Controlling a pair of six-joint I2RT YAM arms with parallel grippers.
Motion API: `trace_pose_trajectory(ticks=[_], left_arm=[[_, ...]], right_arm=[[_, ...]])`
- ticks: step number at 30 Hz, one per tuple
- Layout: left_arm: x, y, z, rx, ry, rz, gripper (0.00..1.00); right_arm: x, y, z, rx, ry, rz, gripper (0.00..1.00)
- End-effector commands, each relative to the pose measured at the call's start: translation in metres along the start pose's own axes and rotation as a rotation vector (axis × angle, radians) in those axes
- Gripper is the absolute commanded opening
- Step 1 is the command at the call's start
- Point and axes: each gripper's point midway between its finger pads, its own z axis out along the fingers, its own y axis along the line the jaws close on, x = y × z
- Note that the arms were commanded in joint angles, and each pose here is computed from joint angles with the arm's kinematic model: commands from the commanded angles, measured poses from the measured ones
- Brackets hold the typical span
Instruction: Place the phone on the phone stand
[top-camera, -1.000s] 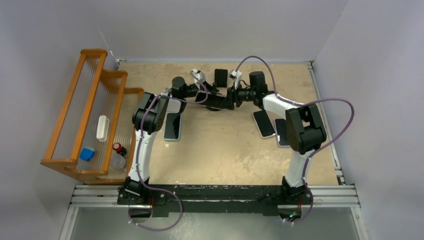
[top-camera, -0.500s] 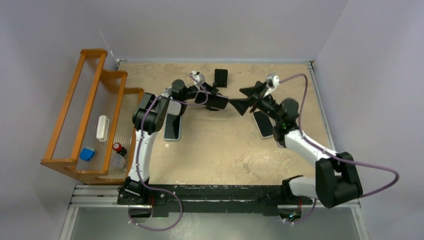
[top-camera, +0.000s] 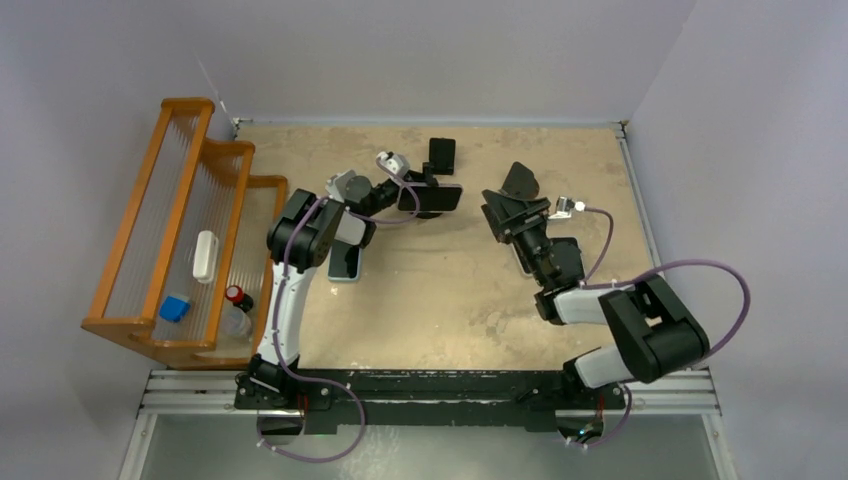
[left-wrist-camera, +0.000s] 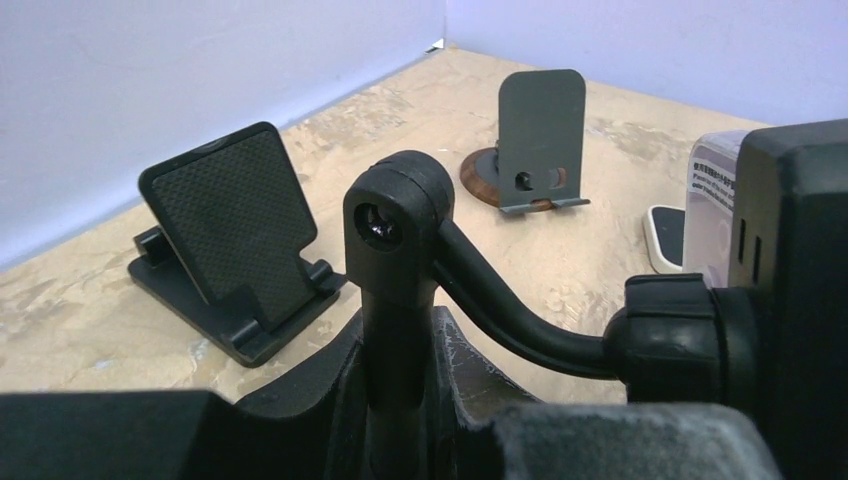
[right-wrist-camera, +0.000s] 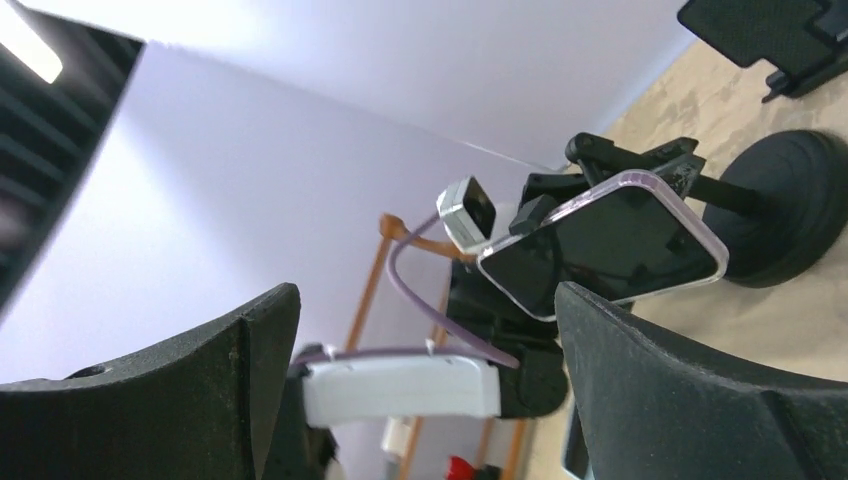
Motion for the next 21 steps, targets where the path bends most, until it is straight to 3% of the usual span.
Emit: trace_pose_trajectory(ticks=[1,5,11,21], left_arm=[[-0.054,-0.003,0.003,-0.041,-0.166,0.105,0.0],[-0.06,-0.01,0.0,-0.041,-0.21,0.145,0.0],[-0.06,-0.02,-0.002,0.005,-0.233,0.168,0.0],[-0.056,-0.017,-0.004,-0.011,-0.232,0.213,0.0]], right_arm=[[-0.027,0.044,0.016,-0.161,-0.146,0.316,0.99],[-0.005,0.017,0.036,-0.017,-0.122,0.508,0.99],[0.011,0.002,0.06,0.118,-0.095,0.602,0.99],[0.04,-0.044,0.055,0.456,-0.035,0.566,0.98]])
